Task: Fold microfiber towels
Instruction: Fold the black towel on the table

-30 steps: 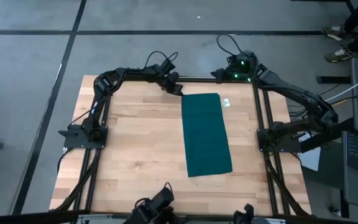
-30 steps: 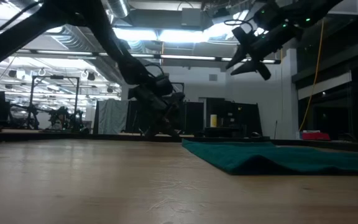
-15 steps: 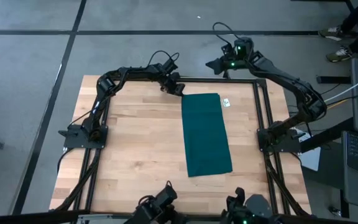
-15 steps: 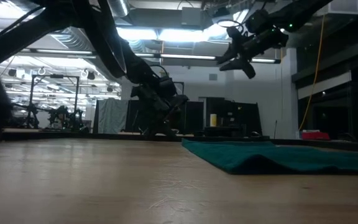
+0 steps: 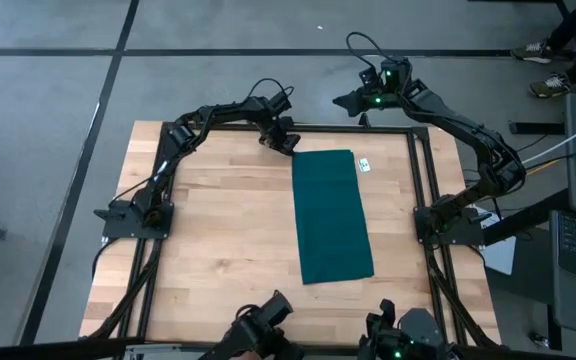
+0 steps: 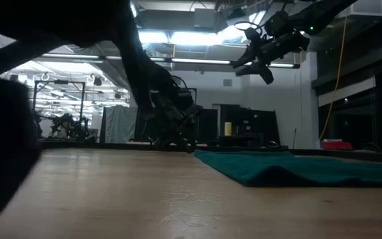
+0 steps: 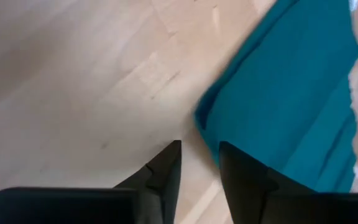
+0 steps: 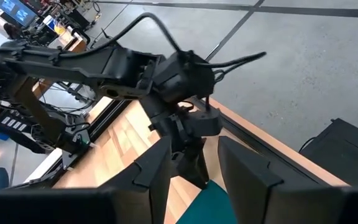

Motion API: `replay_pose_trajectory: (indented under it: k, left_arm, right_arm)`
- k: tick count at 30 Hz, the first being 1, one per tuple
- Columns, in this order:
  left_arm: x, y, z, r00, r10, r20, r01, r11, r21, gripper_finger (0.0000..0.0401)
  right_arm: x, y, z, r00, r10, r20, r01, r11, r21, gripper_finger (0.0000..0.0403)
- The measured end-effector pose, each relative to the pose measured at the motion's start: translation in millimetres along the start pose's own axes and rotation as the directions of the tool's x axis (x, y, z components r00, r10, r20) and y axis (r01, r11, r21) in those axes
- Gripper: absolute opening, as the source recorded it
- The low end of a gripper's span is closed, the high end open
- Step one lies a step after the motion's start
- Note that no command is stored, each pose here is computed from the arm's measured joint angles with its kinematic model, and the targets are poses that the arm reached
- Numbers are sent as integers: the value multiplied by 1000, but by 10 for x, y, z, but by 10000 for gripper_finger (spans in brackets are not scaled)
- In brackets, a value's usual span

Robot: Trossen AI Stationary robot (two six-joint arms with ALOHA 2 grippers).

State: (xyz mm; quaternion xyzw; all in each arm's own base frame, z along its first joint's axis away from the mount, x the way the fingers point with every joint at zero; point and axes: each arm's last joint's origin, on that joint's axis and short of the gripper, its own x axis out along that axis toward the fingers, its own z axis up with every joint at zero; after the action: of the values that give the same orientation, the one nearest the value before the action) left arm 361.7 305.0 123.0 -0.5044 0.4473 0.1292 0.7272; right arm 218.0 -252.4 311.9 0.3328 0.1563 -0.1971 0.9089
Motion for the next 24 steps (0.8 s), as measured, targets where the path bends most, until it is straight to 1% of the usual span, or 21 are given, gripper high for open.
replay_pose_trajectory:
  k: [3,7,12,14,19,22,24]
  left_arm:
    - [5,-9,45,1000,8,-25,-8,1000,7,81]
    - [-36,-52,124,1000,-9,2,9,1000,23,72]
    - [-45,-50,120,999,-42,-12,43,999,16,87]
    - [-49,-53,126,998,-59,-12,59,998,17,100]
    - [-45,-59,128,998,-63,-10,63,998,-5,133]
    - [-15,-44,139,997,-75,-22,74,997,-18,136]
    - [6,-12,150,996,-79,-41,78,997,-29,126]
  right_arm:
    - [1,0,-1,1000,3,-1,-3,1000,0,131]
    - [1,3,-1,1000,8,-3,-8,1000,0,121]
    - [-9,-15,5,1000,3,0,-3,1000,3,117]
    - [-17,-25,10,1000,1,3,-1,1000,4,120]
    - [-25,-37,15,1000,0,5,0,1000,5,134]
    - [-25,-36,16,1000,1,5,-1,1000,5,138]
    - [-24,-38,14,1000,0,4,0,1000,6,138]
